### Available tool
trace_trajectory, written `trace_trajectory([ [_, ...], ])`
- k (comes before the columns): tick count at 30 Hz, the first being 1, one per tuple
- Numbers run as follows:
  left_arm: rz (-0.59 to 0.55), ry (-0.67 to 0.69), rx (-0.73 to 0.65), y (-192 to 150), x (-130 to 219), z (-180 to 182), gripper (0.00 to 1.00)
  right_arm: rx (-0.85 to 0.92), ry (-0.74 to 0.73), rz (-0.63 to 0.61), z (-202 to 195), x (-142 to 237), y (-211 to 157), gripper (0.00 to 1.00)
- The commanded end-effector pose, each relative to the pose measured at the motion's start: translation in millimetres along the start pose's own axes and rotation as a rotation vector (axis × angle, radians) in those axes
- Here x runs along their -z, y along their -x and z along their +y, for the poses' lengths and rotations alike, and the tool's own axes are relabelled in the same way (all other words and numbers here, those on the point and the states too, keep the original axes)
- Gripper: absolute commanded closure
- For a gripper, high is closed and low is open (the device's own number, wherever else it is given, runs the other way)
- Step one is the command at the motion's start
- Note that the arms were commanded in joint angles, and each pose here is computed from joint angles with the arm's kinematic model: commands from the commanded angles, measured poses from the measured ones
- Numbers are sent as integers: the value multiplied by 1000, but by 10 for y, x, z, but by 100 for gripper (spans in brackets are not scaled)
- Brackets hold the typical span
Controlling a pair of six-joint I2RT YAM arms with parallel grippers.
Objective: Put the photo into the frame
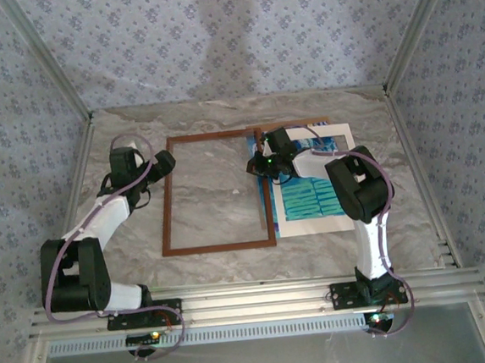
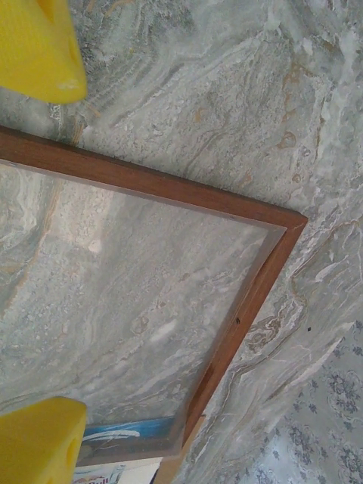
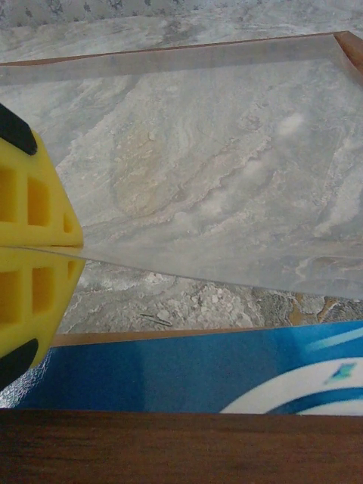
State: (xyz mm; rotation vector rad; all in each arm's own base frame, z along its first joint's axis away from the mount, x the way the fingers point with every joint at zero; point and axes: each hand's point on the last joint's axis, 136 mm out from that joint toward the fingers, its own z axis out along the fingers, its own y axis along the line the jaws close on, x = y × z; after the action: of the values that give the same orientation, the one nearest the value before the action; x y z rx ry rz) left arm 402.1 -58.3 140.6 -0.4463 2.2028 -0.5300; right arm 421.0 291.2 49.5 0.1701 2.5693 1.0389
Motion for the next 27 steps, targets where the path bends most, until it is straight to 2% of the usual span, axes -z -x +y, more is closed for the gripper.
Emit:
trace_trajectory([
  [1,-3,-19,-26,73,0,-93,1,-3,-19,-4,-13,76,-1,100],
  [27,0,-12,-27,59,-10,-74,1,-2,-22,-15,-25,110,21,100],
])
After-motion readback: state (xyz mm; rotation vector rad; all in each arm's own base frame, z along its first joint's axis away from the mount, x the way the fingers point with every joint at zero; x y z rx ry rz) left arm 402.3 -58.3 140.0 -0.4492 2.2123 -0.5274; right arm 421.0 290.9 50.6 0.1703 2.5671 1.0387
